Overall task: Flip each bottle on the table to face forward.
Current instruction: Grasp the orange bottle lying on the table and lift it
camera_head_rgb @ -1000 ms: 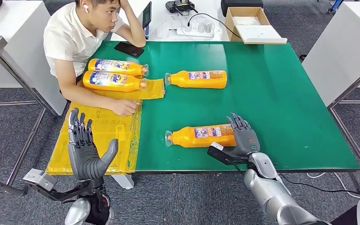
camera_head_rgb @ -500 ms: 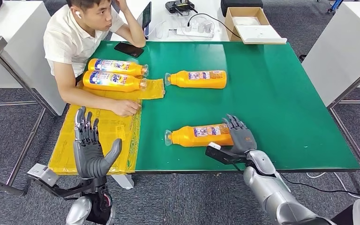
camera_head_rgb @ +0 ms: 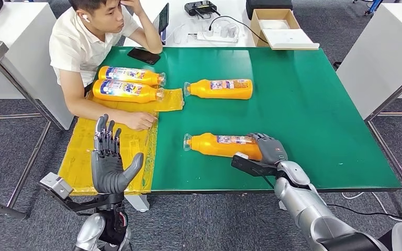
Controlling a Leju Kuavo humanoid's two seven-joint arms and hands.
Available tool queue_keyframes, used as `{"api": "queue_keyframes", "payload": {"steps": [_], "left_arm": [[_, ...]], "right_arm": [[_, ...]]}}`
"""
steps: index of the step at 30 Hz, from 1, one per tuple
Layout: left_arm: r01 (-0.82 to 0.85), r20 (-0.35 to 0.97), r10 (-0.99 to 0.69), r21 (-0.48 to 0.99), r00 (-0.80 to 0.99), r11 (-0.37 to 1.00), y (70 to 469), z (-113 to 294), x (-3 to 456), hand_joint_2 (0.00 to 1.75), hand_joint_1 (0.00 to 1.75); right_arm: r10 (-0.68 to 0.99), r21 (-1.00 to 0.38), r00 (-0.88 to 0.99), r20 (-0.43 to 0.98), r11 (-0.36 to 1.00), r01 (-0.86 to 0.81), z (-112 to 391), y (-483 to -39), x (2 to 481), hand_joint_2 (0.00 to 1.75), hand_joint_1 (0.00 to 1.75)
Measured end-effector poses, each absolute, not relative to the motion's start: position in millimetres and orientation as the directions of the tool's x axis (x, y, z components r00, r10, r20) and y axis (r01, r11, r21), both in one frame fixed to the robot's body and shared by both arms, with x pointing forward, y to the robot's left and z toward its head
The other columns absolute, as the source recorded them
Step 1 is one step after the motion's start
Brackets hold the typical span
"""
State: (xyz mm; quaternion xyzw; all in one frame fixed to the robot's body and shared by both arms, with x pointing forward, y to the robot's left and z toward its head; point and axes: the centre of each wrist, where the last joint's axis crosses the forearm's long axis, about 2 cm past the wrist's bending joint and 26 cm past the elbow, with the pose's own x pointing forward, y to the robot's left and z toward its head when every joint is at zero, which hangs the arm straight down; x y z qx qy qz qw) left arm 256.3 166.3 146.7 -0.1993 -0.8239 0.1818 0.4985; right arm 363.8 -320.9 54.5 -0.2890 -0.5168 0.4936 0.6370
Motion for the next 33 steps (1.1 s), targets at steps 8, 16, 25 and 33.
{"api": "queue_keyframes", "payload": {"steps": [8,16,25,33], "left_arm": [[0.156,0.754,0.509,-0.492,-0.416,0.856,165,146,258,1.75,0.0],[0.158,0.752,0.513,-0.496,-0.413,0.854,165,145,259,1.75,0.0],[0.062,0.769,0.529,-0.546,-0.359,0.836,166,144,259,1.75,0.0],[-0.069,0.807,0.531,-0.564,-0.26,0.823,167,138,259,1.75,0.0]], "right_arm": [[0.922,-0.874,-0.019,0.387,0.36,-0.327,53,-322,362,1.75,1.75],[0.89,-0.851,-0.044,0.454,0.418,-0.319,49,-322,359,1.75,1.75],[0.735,-0.744,-0.127,0.666,0.644,-0.177,30,-299,336,1.75,1.75],[0.651,-0.662,-0.176,0.739,0.75,-0.005,31,-285,328,1.75,1.75]]}}
